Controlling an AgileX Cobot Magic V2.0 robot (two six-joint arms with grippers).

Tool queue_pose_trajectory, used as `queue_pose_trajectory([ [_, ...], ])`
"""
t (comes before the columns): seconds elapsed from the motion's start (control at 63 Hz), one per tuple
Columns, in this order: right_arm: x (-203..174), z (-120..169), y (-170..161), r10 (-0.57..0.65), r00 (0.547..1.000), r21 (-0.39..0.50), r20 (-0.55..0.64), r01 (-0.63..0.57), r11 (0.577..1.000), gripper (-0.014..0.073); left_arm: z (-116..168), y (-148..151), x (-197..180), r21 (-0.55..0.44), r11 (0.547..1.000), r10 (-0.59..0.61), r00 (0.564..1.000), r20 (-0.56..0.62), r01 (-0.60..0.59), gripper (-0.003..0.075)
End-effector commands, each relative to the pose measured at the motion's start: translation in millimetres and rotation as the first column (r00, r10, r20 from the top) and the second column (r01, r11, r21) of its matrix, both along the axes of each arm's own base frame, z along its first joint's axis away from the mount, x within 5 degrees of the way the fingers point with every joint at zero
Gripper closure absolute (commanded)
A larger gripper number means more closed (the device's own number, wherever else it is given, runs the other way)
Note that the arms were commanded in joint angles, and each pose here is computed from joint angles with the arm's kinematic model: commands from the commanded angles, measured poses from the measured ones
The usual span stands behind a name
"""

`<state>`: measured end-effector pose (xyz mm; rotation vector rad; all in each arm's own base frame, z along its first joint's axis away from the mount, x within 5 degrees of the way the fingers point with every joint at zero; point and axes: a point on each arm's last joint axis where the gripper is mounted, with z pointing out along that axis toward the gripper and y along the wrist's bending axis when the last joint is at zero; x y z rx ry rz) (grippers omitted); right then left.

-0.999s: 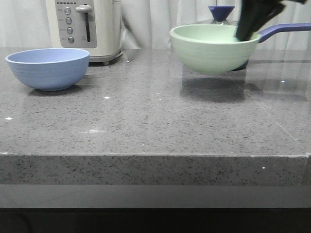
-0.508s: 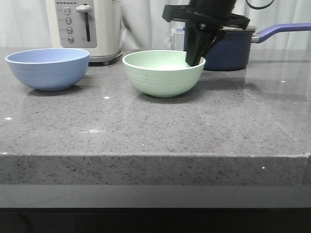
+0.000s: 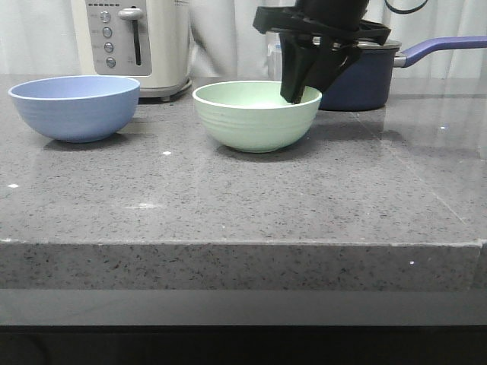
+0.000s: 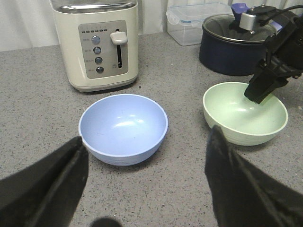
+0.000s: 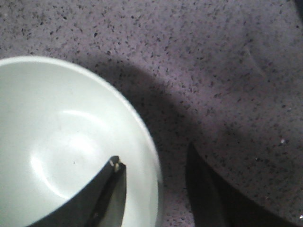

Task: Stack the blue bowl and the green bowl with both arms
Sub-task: 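Open the right gripper and lift it away from the green bowl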

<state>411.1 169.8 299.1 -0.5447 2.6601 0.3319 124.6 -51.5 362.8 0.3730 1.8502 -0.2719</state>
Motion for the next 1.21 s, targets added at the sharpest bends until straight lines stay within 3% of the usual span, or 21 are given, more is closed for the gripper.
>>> queue_pose_trajectory([
  [0.0, -7.1, 40.2, -3.9, -0.01, 0.992, 0.053, 0.123, 0.004, 0.999, 0.0228, 17.6, -1.3, 0.7, -0.045, 0.999, -0.003, 0.995, 0.099, 0.008, 0.0207],
  [0.714, -29.0, 77.9, -12.2, 0.001, 0.975, 0.075, 0.223, -0.018, 0.997, 0.0232, 16.7, -1.3, 0.7, -0.043, 0.999, -0.004, 0.995, 0.095, 0.008, 0.0208],
  [0.888, -57.0, 91.9, -34.8, -0.008, 0.962, 0.065, 0.272, -0.01, 0.998, 0.0232, 16.7, -1.3, 0.7, -0.043, 0.999, -0.004, 0.995, 0.095, 0.008, 0.0208],
  [1.047, -76.6, 79.1, -64.4, -0.079, 0.951, 0.073, 0.297, 0.059, 0.996, 0.0235, 16.7, -1.3, 0.7, -0.043, 0.999, -0.004, 0.995, 0.095, 0.008, 0.0208],
  [1.126, -83.9, 66.7, -72.1, -0.081, 0.955, 0.064, 0.287, 0.065, 0.996, 0.0286, 16.7, -1.3, 0.7, -0.043, 0.999, -0.004, 0.995, 0.095, 0.008, 0.0208],
  [1.19, -88.4, 54.1, -72.2, -0.073, 0.959, 0.069, 0.273, 0.056, 0.996, 0.0389, 16.7, -1.3, 0.7, -0.043, 0.999, -0.004, 0.995, 0.095, 0.008, 0.0208],
])
